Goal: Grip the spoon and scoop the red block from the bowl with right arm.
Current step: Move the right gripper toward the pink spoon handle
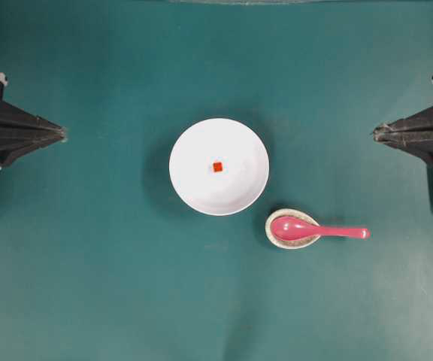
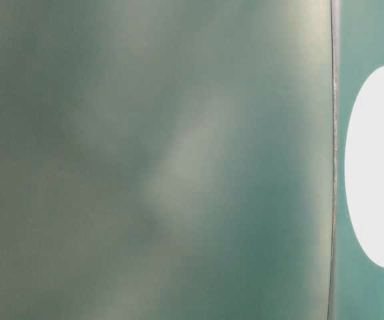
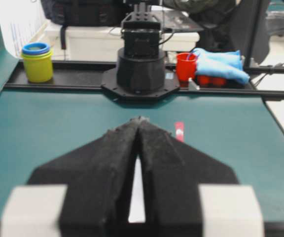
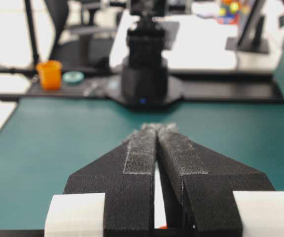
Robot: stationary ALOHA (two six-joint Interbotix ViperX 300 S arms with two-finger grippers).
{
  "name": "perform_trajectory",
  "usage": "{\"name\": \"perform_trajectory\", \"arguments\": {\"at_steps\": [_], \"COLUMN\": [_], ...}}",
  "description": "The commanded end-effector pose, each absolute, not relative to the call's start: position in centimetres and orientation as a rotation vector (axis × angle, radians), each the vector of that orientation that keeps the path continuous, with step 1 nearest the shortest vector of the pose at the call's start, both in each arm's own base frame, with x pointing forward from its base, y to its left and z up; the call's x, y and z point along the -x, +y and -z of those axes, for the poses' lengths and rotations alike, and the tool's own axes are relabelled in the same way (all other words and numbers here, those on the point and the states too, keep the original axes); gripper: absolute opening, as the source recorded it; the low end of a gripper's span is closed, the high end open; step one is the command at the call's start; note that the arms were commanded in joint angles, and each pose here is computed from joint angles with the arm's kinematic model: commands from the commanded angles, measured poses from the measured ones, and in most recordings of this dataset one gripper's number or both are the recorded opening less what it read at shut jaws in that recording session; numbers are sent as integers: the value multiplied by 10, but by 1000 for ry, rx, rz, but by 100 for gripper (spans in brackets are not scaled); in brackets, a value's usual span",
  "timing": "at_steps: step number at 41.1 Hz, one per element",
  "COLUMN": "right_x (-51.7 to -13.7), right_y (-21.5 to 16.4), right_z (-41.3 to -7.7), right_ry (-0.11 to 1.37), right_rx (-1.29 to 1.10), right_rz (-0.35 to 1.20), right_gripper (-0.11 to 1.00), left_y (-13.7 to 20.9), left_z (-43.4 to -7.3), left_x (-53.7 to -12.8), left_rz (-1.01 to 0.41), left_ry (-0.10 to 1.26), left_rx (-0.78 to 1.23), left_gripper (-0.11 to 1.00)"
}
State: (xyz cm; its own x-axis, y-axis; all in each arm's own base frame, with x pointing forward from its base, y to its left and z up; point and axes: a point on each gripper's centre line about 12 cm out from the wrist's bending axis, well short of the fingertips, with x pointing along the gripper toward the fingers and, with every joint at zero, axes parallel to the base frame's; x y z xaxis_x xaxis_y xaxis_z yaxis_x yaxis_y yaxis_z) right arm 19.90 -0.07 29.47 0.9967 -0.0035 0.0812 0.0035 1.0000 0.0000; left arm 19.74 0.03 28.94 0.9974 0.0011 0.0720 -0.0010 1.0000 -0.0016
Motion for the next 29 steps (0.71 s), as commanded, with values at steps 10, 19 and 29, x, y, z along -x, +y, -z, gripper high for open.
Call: {"name": "perform_trajectory", "arguments": {"at_steps": [10,19,29], "right_x": [-215,-226,-229], "right_y": [-1,-1,-1], "right_z": [-309,-309,-307], "right_ry": [29,74,89], "right_rx": [-14,-17,-18], "right_rz": [5,5,5], "right_gripper": [0,0,0], "left_y": [-5,-5,-5], "left_z": [-291,-288,-288], "left_x": [-203,-203,-203], "left_rz": [23,23,23], "left_ry": [42,68,77], "left_rx": [15,15,16], "left_gripper": [1,1,1]}}
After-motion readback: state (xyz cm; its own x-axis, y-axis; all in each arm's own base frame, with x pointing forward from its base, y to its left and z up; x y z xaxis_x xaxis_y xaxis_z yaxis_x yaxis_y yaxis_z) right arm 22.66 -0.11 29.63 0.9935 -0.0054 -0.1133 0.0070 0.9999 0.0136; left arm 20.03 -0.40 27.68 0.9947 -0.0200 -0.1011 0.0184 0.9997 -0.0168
